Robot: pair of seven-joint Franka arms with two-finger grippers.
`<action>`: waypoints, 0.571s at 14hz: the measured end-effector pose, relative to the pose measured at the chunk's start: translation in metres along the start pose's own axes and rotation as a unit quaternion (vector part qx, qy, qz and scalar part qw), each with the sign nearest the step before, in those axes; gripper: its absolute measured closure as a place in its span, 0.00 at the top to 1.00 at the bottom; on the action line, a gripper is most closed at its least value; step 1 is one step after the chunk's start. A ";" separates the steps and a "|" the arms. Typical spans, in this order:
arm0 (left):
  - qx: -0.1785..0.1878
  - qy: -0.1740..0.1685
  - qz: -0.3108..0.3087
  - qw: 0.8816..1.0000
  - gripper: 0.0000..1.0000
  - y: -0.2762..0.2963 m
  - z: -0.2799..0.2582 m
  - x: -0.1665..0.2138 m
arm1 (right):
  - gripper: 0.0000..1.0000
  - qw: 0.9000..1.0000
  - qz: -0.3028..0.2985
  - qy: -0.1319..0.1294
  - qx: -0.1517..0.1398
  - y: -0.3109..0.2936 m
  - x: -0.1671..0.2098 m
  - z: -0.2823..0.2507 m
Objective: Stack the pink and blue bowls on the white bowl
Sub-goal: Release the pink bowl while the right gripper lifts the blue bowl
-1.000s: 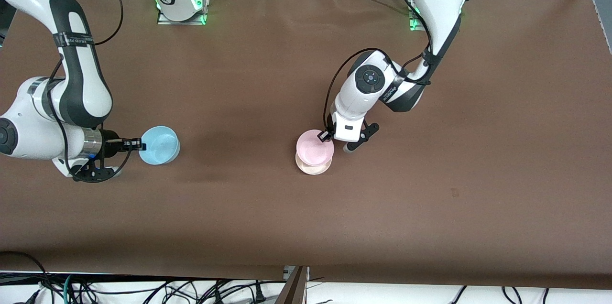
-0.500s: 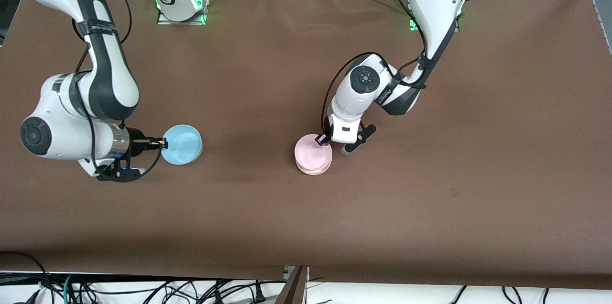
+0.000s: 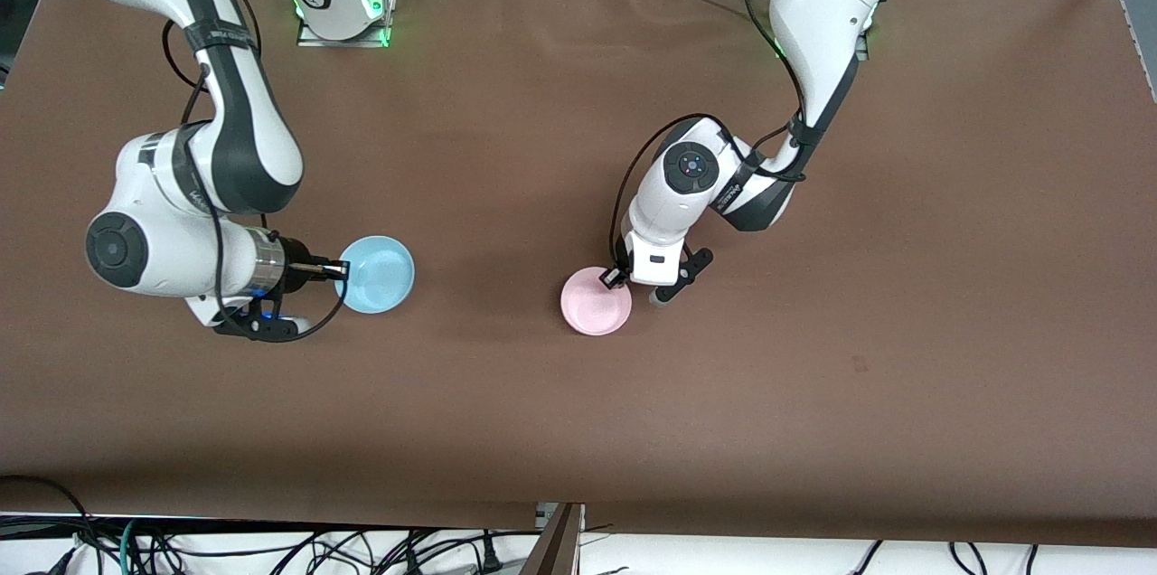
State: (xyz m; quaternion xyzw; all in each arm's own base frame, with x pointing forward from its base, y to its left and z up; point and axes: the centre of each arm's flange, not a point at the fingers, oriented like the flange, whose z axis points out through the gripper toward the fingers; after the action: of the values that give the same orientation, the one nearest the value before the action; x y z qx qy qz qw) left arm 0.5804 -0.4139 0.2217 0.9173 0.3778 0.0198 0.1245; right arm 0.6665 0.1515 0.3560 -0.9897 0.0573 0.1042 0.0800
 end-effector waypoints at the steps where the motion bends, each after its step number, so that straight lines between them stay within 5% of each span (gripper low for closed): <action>1: 0.000 0.001 0.000 1.000 0.03 0.000 0.000 0.000 | 0.02 1.000 0.008 -0.001 0.003 -0.012 -0.003 0.001; 8: -0.015 0.010 -0.004 1.000 0.58 0.015 -0.016 0.011 | 0.02 0.999 0.022 -0.004 0.042 -0.068 -0.018 0.016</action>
State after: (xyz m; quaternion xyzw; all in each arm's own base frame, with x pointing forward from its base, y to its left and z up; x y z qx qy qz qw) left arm 0.5968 -0.4131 0.2405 0.9134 0.3826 0.0337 0.1347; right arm 0.6547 0.2222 0.3546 -0.9835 0.0828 0.1075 0.1192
